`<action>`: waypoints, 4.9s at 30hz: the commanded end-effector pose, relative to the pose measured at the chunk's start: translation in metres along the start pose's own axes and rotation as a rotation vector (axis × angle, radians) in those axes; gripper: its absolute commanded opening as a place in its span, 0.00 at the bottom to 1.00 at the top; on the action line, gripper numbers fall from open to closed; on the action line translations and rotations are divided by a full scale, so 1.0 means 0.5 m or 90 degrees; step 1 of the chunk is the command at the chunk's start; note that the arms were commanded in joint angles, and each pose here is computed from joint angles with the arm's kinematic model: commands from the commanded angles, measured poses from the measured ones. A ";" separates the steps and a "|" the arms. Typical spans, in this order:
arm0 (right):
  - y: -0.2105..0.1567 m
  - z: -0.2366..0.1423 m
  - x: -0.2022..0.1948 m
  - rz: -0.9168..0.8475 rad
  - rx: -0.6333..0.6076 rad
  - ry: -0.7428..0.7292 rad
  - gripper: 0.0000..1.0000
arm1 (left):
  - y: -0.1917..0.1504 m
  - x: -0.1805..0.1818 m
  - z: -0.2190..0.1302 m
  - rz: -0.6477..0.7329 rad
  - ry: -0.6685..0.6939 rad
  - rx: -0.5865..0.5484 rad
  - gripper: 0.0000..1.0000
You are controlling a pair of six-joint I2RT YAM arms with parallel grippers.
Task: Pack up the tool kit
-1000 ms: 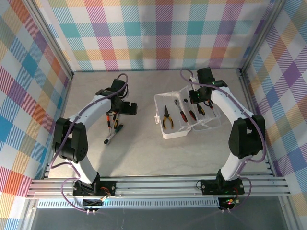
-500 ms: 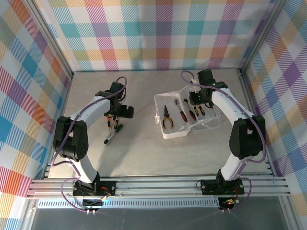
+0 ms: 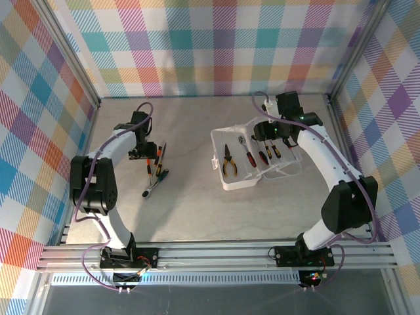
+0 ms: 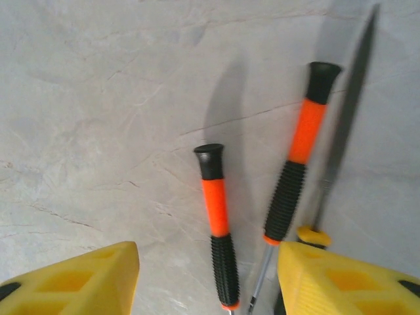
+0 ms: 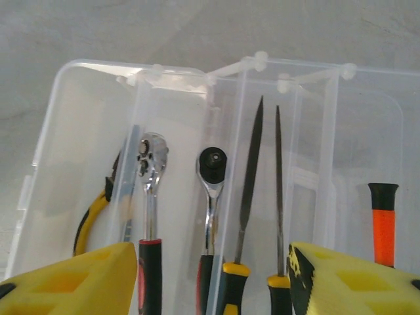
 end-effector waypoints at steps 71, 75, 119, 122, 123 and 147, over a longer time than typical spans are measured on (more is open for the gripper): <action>-0.018 -0.005 0.029 -0.005 0.017 0.040 0.65 | -0.066 -0.015 0.126 -0.013 -0.052 0.126 0.30; -0.016 -0.008 0.029 -0.005 0.015 0.040 0.66 | -0.068 -0.018 0.135 -0.012 -0.057 0.134 0.17; -0.013 -0.014 0.351 -0.063 0.023 0.480 0.68 | 0.163 -0.432 -0.414 0.107 -0.779 -0.366 0.00; -0.011 -0.008 0.350 -0.058 0.022 0.475 0.53 | 0.164 -0.439 -0.413 0.100 -0.808 -0.366 0.00; -0.011 -0.007 0.349 -0.057 0.022 0.473 0.46 | 0.165 -0.440 -0.412 0.097 -0.812 -0.367 0.00; 0.000 -0.040 -0.116 -0.013 0.027 -0.178 0.00 | 0.068 -0.088 -0.205 0.023 -0.153 -0.195 1.00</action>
Point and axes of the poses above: each hand's point on the last joint's axis, 136 mm out from that joint toward the fingers, its own z axis out along the fingers, its own x axis along the line the jaws close on, y = z × x, the point moved 4 cm from there along -z, back along the fingers, and after that the axes turned 14 degrees about z, right-handed, at the moved point
